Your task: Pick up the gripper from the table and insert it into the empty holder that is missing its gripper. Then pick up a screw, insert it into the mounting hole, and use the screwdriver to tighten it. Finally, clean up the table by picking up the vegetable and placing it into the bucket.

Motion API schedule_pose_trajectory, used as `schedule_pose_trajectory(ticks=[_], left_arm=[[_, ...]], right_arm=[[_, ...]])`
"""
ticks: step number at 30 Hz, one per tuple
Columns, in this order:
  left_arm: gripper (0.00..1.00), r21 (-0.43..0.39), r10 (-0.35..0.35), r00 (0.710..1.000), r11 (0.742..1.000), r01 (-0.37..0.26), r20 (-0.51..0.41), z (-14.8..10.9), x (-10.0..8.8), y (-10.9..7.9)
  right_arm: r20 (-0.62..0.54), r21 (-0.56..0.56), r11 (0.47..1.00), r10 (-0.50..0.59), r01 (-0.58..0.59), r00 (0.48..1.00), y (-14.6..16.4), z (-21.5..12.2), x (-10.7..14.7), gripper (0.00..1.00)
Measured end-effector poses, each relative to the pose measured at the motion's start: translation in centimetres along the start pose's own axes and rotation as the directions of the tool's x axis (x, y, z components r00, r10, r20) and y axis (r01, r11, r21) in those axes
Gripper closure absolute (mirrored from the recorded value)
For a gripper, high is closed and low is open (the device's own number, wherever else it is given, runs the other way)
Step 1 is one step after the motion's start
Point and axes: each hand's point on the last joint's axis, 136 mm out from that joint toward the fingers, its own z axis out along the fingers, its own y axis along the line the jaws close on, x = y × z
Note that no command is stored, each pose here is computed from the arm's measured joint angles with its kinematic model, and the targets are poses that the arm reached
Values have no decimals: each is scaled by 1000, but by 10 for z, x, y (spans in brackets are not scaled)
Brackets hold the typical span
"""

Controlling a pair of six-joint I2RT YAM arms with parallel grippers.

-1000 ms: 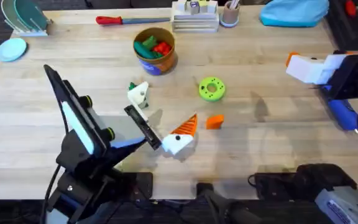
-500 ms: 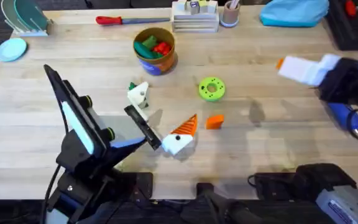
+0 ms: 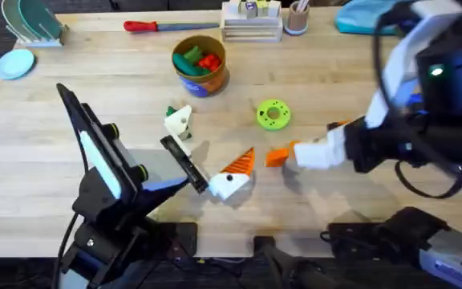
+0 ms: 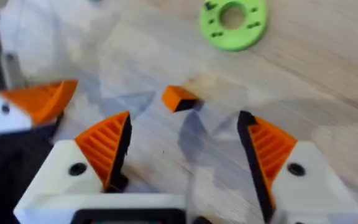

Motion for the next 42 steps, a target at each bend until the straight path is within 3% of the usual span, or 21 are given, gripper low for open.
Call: schedule_pose_trajectory(ticks=[5, 8, 12, 21, 28, 33, 42], left_arm=[[8, 0, 0, 1000, 1000, 0, 0, 0, 0, 0], [8, 0, 0, 1000, 1000, 0, 0, 0, 0, 0], [9, 0, 0, 1000, 1000, 0, 0, 0, 0, 0], [8, 0, 0, 1000, 1000, 0, 0, 0, 0, 0], [8, 0, 0, 1000, 1000, 0, 0, 0, 0, 0], [7, 0, 0, 1000, 1000, 0, 0, 0, 0, 0], [8, 0, 0, 1000, 1000, 0, 0, 0, 0, 0]], right_arm=[[-58, -89, 968, -241, 236, 969, 23, 7, 14, 7], [-51, -121, 915, -394, 386, 918, 30, 13, 14, 7], [-101, -149, 855, -512, 496, 853, 28, 30, 18, 7], [-170, -198, 785, -617, 587, 768, 22, 73, 17, 13], [-226, -230, 770, -637, 595, 737, 16, 90, 26, 158], [-229, -235, 764, -645, 602, 729, 16, 92, 26, 346], [-223, -234, 758, -651, 609, 725, 16, 92, 25, 952]])
